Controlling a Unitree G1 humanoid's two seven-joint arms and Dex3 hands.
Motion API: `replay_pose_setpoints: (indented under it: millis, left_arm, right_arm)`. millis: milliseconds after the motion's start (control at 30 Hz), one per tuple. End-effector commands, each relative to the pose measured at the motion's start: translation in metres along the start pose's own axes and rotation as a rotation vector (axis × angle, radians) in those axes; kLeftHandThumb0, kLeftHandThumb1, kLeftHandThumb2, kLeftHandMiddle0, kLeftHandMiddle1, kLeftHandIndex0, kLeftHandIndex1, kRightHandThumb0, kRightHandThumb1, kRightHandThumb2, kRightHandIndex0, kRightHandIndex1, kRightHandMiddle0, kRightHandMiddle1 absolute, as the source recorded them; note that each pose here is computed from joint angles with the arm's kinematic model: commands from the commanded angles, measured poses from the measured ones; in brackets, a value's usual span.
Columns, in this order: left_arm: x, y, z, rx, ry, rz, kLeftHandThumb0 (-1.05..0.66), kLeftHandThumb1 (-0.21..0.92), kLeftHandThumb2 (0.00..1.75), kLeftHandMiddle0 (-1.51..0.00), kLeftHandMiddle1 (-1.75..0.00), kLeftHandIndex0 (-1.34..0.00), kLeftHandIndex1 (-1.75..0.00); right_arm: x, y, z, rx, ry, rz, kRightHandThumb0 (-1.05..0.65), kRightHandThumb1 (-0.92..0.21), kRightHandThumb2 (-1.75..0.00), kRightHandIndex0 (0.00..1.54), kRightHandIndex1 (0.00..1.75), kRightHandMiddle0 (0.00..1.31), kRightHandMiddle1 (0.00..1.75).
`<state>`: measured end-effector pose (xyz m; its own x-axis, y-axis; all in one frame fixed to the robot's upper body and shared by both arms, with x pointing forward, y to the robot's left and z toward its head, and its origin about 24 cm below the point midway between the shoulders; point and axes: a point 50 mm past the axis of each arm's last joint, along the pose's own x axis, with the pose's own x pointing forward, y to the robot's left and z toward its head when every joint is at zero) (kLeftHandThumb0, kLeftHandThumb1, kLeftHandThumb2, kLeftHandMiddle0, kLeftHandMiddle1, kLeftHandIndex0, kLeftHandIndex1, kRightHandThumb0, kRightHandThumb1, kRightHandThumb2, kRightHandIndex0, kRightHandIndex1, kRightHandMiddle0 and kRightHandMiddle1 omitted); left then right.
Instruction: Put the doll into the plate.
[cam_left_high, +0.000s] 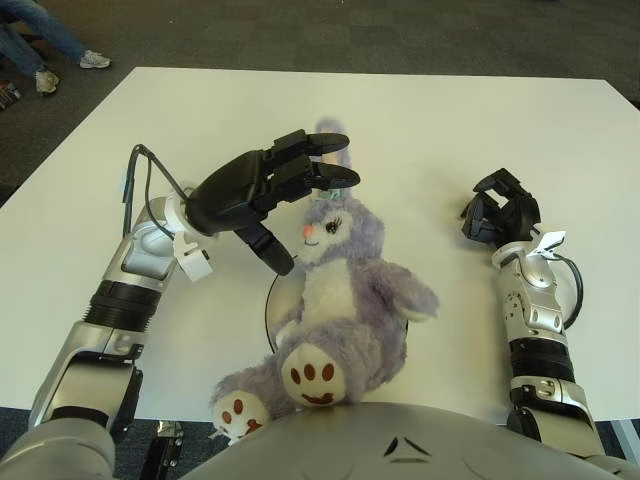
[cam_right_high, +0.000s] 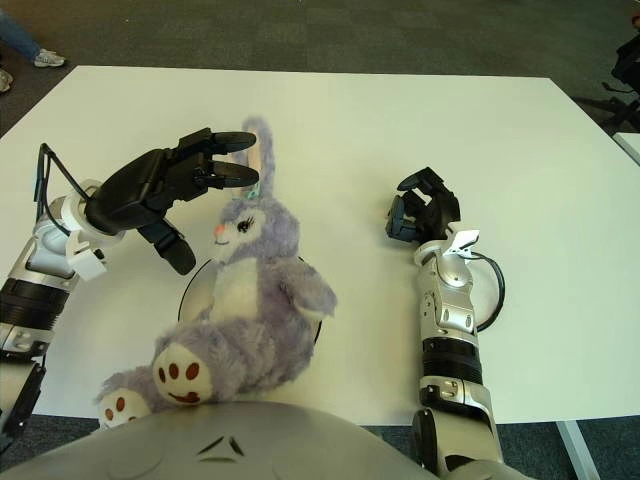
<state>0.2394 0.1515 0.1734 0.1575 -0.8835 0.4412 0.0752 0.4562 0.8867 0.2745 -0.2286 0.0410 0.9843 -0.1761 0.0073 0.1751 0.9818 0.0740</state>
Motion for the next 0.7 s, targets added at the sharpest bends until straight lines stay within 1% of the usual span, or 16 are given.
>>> replay_pose_setpoints:
  millis: [0,167,433,667]
  left_arm:
    - [0.0011,0.0053,-0.0011,0.03,-0.024,-0.03,-0.66,0.91,0.61,-0.08,-0.14,0.0,-0.51]
    - [0.0003,0.0059,-0.0012,0.07,-0.039,-0.039,-0.69,0.92,0.63,-0.08,-0.11,0.0,-0.45]
    - [-0.001,0.0052,-0.002,0.064,-0.031,-0.037,-0.74,0.92,0.72,-0.08,-0.08,0.0,-0.42]
    - [-0.0012,0.0048,-0.0018,0.068,-0.04,0.02,-0.79,0.92,0.78,-0.07,-0.06,0.0,-0.4]
  right_arm:
    - [-0.0077,-0.003,-0.0233,-0.007,0.13,-0.019,-0.01,-0.11,-1.51,0.7,1.75,0.68,1.58]
    - [-0.0076,-0.0027,-0.0233,-0.005,0.13,-0.016,-0.01,-0.11,-1.51,0.7,1.75,0.68,1.59]
    - [-0.0071,-0.002,-0.0232,-0.003,0.132,-0.009,-0.01,-0.11,-1.5,0.7,1.75,0.68,1.6]
    - [-0.0068,-0.002,-0.0234,-0.005,0.133,-0.007,-0.01,-0.11,-1.5,0.7,1.75,0.68,1.59]
